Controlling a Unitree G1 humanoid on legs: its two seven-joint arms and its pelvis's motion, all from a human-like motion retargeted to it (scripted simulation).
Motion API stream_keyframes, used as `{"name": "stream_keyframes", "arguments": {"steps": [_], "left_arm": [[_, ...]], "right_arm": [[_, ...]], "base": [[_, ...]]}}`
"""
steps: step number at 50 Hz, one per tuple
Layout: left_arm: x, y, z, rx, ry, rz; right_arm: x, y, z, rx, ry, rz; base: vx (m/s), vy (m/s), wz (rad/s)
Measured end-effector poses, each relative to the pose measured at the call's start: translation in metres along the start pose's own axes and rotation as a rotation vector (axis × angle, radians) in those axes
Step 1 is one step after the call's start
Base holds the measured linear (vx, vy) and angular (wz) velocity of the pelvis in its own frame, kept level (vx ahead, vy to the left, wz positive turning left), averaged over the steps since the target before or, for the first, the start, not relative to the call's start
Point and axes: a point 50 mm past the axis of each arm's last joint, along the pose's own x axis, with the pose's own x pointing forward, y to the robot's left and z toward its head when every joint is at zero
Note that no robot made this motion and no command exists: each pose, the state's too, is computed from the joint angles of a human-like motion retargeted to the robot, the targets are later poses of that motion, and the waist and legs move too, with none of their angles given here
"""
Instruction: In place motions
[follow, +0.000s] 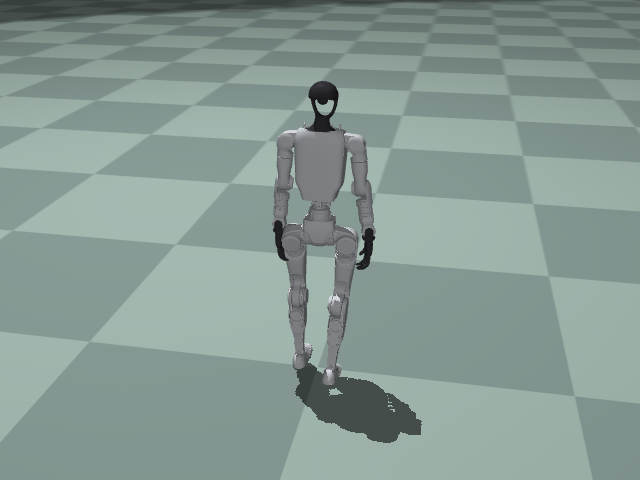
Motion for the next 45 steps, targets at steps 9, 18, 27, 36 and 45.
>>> {"name": "stream_keyframes", "arguments": {"steps": [9, 18, 27, 36, 45], "left_arm": [[0.001, -0.011, 0.006, 0.106, -0.036, -0.027], [0.001, -0.007, -0.003, 0.083, 0.003, 0.000], [-0.001, 0.004, -0.034, -0.063, 0.101, 0.060], [-0.002, -0.004, -0.063, -0.171, 0.158, 0.064], [-0.002, -0.007, -0.067, -0.223, 0.178, 0.050]], "right_arm": [[-0.002, -0.002, -0.030, 0.049, 0.088, -0.002], [-0.002, -0.003, -0.033, 0.149, 0.070, 0.004], [-0.001, -0.004, -0.011, 0.132, -0.024, -0.009], [0.000, 0.003, 0.007, 0.134, -0.097, 0.021], [0.001, 0.008, 0.000, 0.070, -0.057, 0.028]], "base": [[0.17, 0.01, 1.89], [0.25, 0.12, 2.00], [0.33, 0.10, 1.69], [0.36, 0.12, 0.30], [0.33, 0.09, 0.63]]}}
